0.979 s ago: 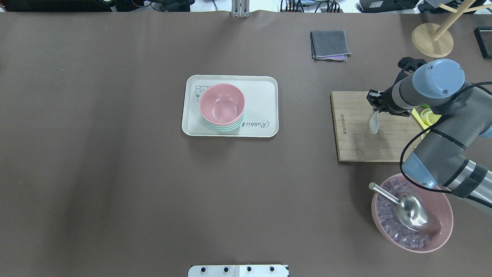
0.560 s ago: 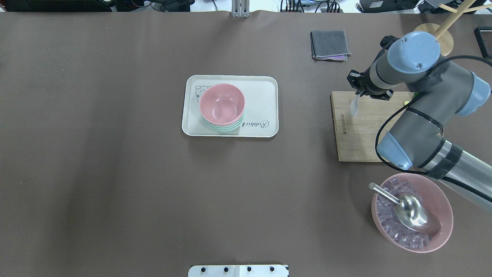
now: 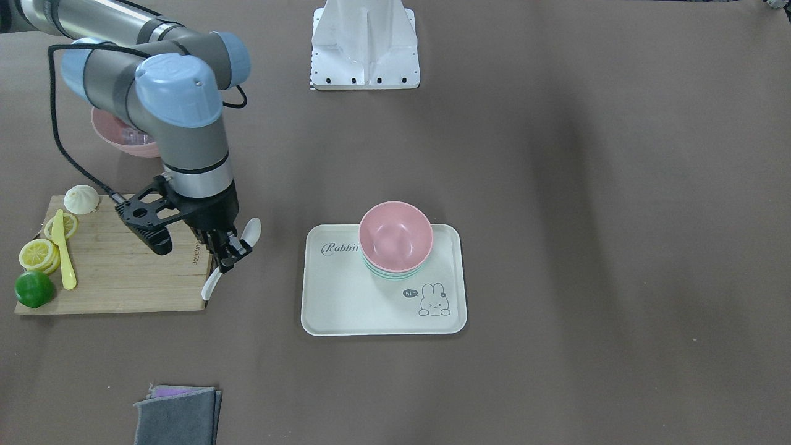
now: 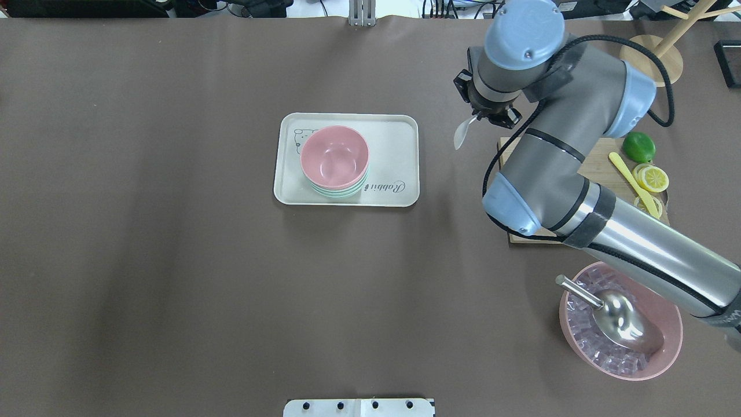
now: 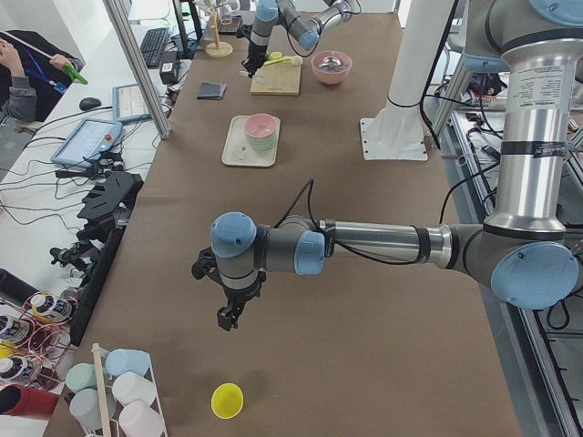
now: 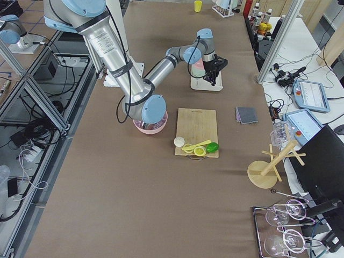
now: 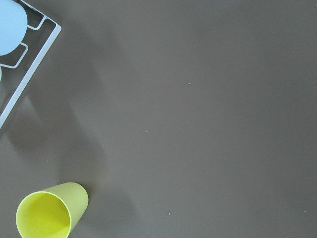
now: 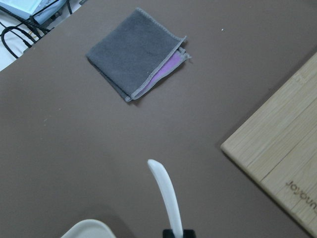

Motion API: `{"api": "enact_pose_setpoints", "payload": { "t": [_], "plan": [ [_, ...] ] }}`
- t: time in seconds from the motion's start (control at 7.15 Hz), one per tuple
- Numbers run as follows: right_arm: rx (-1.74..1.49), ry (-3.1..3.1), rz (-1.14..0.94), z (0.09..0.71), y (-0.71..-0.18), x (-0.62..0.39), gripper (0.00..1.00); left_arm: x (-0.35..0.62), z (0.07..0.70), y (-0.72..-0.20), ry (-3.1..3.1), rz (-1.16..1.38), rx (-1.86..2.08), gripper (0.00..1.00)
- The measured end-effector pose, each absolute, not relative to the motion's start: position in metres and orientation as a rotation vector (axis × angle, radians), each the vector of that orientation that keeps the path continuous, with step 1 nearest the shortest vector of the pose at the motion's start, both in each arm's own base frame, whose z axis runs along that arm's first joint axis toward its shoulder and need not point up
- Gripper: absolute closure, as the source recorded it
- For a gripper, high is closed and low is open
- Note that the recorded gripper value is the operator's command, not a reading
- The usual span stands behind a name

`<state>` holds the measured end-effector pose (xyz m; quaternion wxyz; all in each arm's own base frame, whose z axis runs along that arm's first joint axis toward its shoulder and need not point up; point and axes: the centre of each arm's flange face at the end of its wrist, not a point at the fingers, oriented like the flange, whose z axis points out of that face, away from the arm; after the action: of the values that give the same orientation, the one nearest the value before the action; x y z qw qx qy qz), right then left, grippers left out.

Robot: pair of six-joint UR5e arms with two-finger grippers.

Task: Stack pink bowl on green and place spoon
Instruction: 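Lift the white spoon with the right gripper and carry it to the tray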

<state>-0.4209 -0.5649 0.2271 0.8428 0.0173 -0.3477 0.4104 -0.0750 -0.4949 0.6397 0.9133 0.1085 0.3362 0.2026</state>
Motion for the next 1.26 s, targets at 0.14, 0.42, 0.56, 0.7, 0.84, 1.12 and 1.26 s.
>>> {"api": "enact_pose_setpoints", "payload": {
  "t": [0.14,0.42,0.56,0.7,0.84,1.12,1.26],
  "plan": [
    [0.027,-0.739,0.886,0.201,-0.561,-0.439,1.00,-0.075,0.639,-0.494,0.700,0.346,0.199,0.02],
    [0.016,-0.725,0.924,0.151,-0.567,-0.489,1.00,-0.074,0.636,-0.491,0.724,0.220,0.164,0.02],
    [0.014,-0.707,0.947,0.126,-0.572,-0.523,1.00,-0.074,0.638,-0.489,0.729,0.203,0.159,0.02],
    [0.018,-0.690,0.963,0.104,-0.571,-0.554,1.00,-0.073,0.639,-0.488,0.732,0.196,0.155,0.02],
    [0.032,-0.680,0.965,0.091,-0.561,-0.580,1.00,-0.073,0.641,-0.487,0.733,0.193,0.152,0.02],
    [0.073,-0.665,0.949,0.087,-0.533,-0.615,1.00,-0.073,0.643,-0.487,0.733,0.190,0.147,0.02],
    [0.086,-0.661,0.939,0.089,-0.523,-0.625,1.00,-0.073,0.644,-0.487,0.734,0.190,0.146,0.02]
  ]
}}
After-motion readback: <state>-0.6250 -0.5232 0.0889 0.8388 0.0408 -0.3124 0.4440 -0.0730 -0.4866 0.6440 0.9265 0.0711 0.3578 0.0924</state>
